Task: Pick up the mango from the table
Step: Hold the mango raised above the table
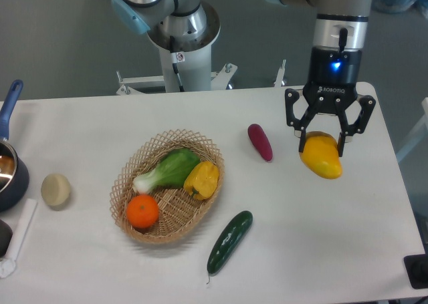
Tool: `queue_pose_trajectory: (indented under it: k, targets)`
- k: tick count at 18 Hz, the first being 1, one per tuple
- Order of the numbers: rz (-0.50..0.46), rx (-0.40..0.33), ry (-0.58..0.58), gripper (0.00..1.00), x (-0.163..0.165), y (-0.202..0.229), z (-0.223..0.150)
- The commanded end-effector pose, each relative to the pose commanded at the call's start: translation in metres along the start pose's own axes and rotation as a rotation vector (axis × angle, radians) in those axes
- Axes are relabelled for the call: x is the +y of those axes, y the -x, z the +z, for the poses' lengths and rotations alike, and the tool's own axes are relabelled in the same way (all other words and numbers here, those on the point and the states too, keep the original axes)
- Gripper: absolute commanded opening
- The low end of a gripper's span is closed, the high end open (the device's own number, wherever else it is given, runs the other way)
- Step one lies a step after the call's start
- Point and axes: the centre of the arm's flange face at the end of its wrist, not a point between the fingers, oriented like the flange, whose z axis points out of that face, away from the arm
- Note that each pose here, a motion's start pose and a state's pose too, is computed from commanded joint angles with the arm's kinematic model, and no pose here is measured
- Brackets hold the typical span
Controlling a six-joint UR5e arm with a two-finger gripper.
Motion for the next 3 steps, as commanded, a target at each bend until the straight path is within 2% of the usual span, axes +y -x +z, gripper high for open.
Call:
queue_pose_trajectory:
  k: [3]
  targets:
    - [0.0,0.002,0.003,0.47,0.0006,-0.0005,0.0017]
